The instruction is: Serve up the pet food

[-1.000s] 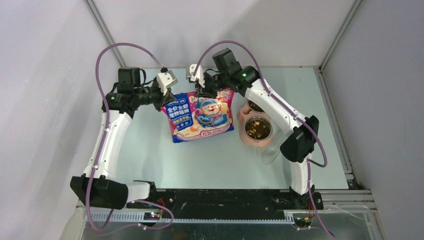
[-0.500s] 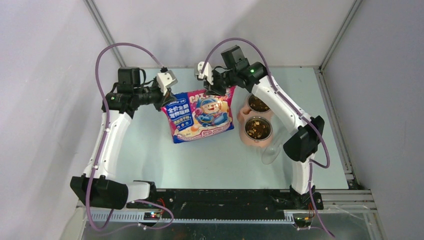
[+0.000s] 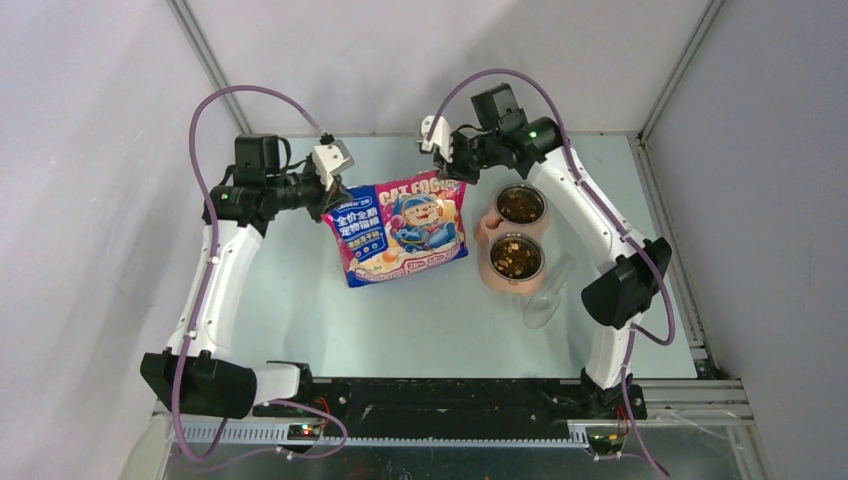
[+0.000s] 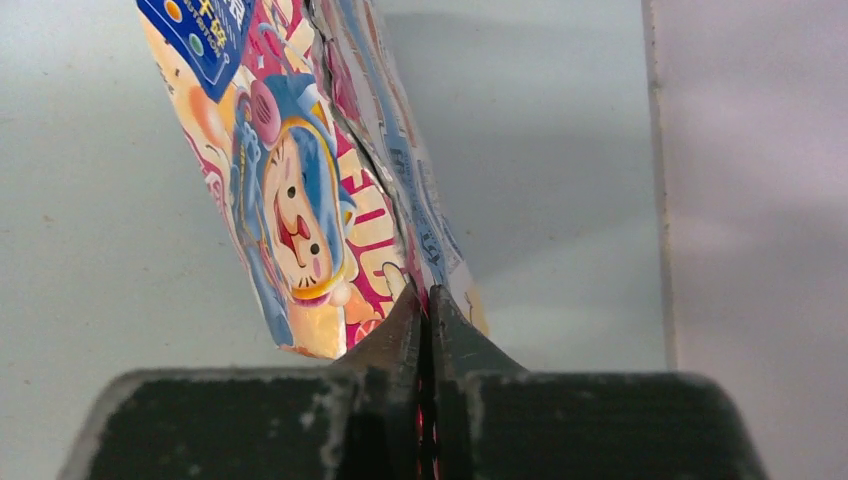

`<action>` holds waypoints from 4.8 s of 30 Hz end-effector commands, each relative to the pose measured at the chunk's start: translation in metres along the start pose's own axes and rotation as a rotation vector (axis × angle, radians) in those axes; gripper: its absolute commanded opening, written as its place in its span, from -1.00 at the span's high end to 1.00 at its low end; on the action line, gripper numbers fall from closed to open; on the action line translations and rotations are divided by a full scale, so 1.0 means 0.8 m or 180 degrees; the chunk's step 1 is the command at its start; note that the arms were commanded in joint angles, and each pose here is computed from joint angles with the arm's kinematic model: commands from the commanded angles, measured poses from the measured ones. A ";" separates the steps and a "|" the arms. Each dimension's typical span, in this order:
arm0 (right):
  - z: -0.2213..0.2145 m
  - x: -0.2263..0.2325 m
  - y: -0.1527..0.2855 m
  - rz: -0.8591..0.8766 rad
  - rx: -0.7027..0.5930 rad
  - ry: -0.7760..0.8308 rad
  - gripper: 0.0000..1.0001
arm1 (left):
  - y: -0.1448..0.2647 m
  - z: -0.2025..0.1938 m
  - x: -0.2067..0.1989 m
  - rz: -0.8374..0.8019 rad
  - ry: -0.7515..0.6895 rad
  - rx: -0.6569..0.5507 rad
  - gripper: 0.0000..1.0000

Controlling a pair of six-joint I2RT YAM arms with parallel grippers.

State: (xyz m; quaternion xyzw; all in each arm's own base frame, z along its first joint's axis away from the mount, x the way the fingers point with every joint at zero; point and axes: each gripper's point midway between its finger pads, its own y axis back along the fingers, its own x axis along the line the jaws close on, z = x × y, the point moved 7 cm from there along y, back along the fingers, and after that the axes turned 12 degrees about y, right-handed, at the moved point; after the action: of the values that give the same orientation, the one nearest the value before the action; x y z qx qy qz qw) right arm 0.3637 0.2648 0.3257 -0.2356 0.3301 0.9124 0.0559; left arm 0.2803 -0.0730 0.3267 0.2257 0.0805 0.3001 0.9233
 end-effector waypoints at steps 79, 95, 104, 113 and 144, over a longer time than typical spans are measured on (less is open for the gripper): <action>-0.017 -0.002 0.088 -0.0360 0.0088 -0.0411 1.00 | -0.132 0.097 -0.041 -0.0675 -0.0675 -0.0264 0.27; -0.026 -0.004 0.096 -0.0382 0.0109 -0.0451 1.00 | -0.103 0.077 -0.034 -0.0444 -0.0818 -0.0018 0.99; -0.029 -0.006 0.095 -0.0352 0.0094 -0.0464 1.00 | -0.068 0.052 -0.019 -0.0286 -0.0723 0.0223 0.99; -0.032 -0.010 0.090 -0.0338 0.0091 -0.0478 1.00 | -0.047 0.042 0.000 -0.0109 -0.0661 0.0410 0.76; -0.042 -0.020 0.085 -0.0355 0.0120 -0.0519 1.00 | 0.013 0.013 0.032 0.0345 -0.0662 0.0619 0.97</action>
State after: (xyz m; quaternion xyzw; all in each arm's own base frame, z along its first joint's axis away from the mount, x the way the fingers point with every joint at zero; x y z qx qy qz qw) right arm 0.3617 0.2094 0.3270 -0.1531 0.3252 0.9289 0.0892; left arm 0.3044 -0.0810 0.3271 0.3276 0.0312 0.2644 0.9065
